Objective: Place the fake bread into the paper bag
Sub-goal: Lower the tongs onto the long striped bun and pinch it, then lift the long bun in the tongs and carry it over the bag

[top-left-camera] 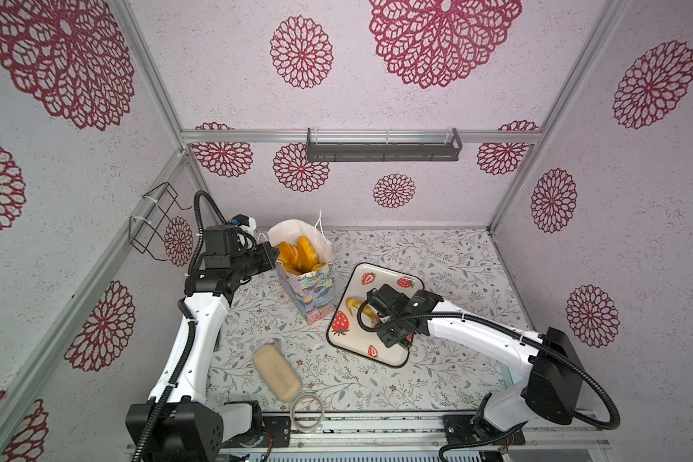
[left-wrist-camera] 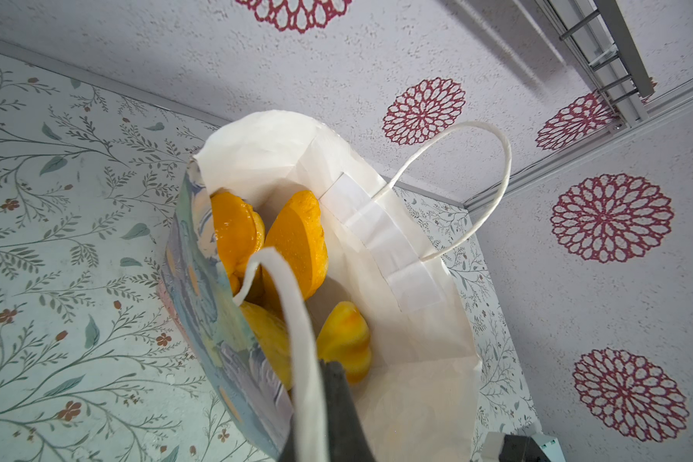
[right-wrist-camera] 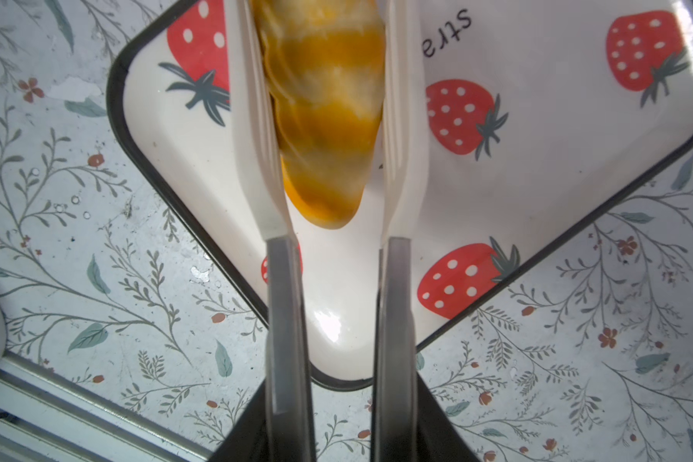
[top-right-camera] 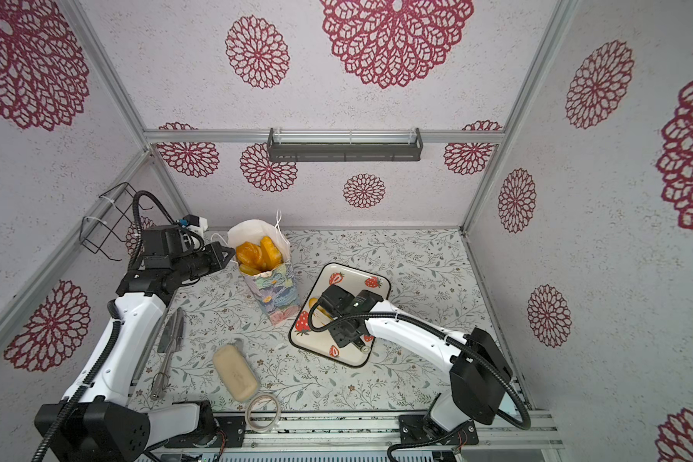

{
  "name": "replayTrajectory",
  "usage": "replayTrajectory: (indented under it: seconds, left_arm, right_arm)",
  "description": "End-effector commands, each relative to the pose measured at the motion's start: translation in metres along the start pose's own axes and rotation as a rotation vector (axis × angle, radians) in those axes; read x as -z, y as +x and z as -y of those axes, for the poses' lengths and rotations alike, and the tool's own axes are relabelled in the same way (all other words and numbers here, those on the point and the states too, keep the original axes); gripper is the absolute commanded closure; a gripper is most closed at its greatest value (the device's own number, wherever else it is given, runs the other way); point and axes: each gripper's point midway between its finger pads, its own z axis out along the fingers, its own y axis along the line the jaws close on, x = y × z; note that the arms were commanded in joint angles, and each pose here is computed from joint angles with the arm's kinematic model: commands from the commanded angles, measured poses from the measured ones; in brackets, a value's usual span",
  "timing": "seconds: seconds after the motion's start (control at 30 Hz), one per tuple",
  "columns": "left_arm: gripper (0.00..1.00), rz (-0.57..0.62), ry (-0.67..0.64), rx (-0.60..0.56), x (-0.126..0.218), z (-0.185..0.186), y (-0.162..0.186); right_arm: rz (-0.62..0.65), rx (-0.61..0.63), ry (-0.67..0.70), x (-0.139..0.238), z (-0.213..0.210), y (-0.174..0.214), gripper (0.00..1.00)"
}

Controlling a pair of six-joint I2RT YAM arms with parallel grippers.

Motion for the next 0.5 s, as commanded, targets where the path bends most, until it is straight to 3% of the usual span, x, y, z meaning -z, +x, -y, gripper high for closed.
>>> replayTrajectory:
  seconds: [0.0, 0.47]
  left_arm:
    - [1.00, 0.009, -0.011, 0.009, -0.002, -0.006, -0.002]
    - [1.00, 0.009, -0.013, 0.008, -0.002, -0.006, -0.002]
  right_arm:
    - [0.098, -0.076, 0.033, 0.026, 0.018, -0.019, 0.59]
    - [0.271, -0.148, 0.062, 0.079, 0.043, -0.061, 0.64]
